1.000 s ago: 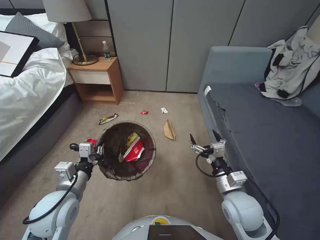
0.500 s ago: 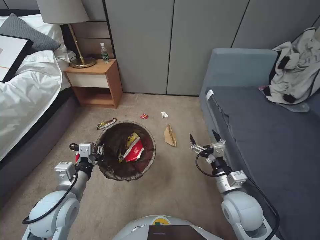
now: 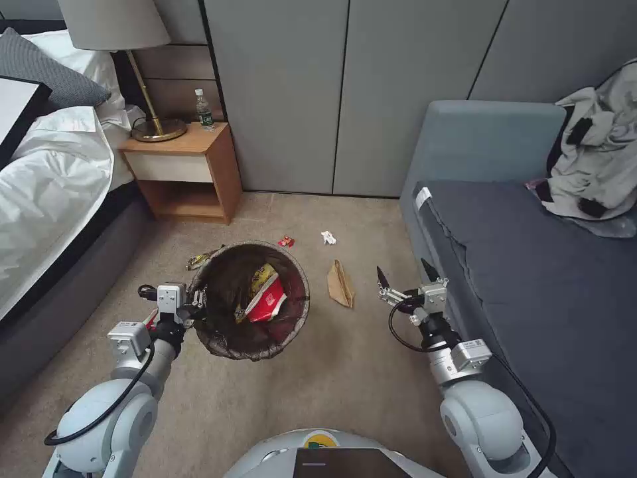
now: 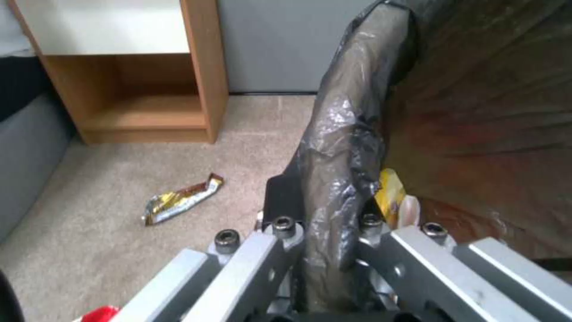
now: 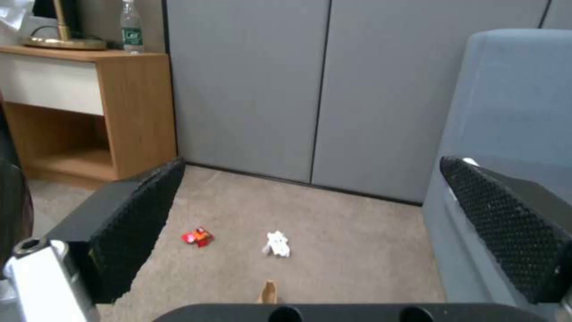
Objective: Pick up the trash bin, then pick up the garbage from the floor and place it into the trash bin.
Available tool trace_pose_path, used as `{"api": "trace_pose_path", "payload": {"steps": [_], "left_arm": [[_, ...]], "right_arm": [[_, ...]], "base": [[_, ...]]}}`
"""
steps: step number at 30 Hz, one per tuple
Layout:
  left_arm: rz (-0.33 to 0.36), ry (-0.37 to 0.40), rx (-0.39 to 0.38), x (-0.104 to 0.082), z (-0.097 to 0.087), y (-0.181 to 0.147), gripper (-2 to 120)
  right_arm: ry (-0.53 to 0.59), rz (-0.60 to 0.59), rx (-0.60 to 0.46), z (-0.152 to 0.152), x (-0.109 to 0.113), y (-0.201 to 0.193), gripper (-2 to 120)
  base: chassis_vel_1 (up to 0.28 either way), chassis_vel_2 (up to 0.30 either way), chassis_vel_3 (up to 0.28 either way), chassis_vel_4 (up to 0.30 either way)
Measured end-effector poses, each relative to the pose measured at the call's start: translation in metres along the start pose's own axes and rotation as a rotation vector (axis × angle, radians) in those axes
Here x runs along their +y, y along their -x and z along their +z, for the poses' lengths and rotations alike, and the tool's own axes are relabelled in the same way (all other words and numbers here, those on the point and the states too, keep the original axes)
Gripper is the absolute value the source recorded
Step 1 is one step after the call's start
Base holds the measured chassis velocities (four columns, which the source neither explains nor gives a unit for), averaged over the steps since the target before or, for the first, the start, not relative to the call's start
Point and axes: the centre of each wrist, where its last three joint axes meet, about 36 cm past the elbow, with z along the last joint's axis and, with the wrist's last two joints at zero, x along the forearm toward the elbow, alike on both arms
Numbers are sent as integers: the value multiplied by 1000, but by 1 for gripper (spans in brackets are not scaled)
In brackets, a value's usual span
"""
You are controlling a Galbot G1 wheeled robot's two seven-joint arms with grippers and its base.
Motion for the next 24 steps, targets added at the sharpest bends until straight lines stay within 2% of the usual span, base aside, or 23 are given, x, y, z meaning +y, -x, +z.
{"api": "trace_pose_path", "payload": {"steps": [24], "left_arm": [[0, -1, -2, 0, 0, 0, 2]], "right_arm": [[1, -13, 8, 0, 2, 3, 100]], "base": [[-115, 122, 113, -120]]}}
